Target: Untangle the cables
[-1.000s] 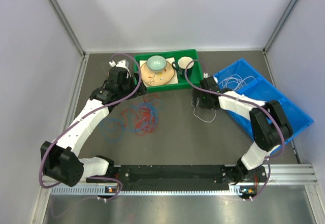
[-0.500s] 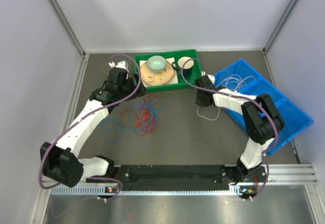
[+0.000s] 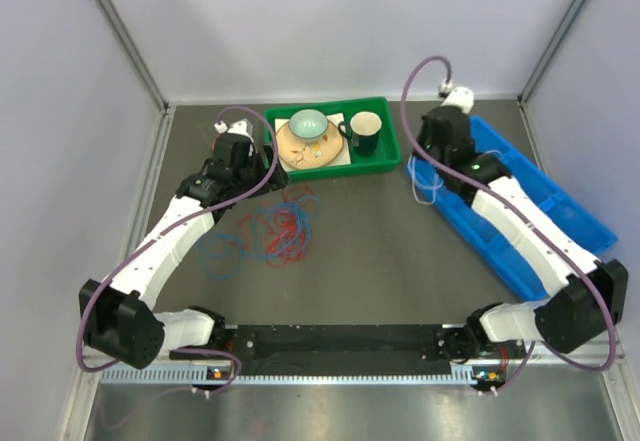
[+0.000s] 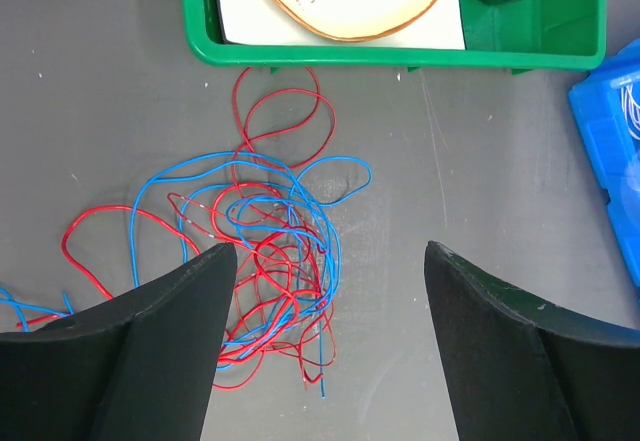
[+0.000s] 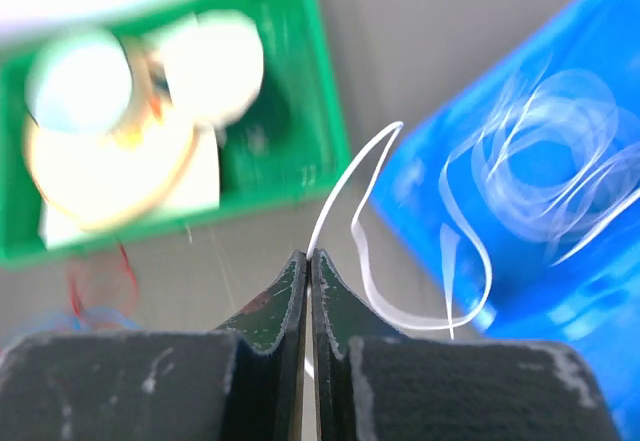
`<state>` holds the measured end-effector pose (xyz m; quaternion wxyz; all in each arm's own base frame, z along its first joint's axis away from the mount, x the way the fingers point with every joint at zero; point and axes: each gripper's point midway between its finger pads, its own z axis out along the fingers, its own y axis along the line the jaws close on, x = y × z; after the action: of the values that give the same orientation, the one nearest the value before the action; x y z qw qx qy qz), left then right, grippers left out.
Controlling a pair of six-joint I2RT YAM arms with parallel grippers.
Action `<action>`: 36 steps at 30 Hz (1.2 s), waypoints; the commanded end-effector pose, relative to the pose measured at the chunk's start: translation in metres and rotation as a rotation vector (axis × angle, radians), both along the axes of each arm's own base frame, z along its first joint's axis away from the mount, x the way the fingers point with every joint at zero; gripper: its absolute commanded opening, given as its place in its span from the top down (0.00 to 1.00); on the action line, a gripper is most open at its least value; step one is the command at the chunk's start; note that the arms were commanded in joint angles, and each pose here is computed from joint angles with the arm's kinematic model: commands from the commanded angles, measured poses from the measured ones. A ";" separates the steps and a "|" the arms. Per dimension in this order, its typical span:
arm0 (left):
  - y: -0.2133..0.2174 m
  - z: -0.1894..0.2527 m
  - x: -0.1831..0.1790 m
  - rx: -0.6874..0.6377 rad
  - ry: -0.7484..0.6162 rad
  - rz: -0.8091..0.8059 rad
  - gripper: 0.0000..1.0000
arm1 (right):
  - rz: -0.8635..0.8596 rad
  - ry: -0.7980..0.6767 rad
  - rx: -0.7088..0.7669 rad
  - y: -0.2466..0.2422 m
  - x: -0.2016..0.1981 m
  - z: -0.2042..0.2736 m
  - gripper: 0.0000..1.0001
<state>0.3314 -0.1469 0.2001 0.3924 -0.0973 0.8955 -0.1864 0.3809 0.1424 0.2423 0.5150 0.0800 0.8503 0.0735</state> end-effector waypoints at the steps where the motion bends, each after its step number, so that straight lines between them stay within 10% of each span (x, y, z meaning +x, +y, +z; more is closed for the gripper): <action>1: 0.004 0.010 0.004 0.008 -0.036 0.004 0.19 | -0.113 -0.146 -0.066 -0.053 0.014 0.071 1.00; 34: 0.007 0.024 0.000 0.009 -0.057 0.011 0.19 | -0.168 0.050 0.009 -0.135 0.119 -0.069 1.00; 36: 0.007 0.024 0.000 0.008 -0.059 0.012 0.19 | -0.158 0.075 0.012 -0.133 0.128 -0.076 0.72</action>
<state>0.3259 -0.1408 0.1975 0.3878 -0.0938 0.9008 -0.1711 0.4846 0.0038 0.1449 0.4720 0.1577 0.8673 0.0157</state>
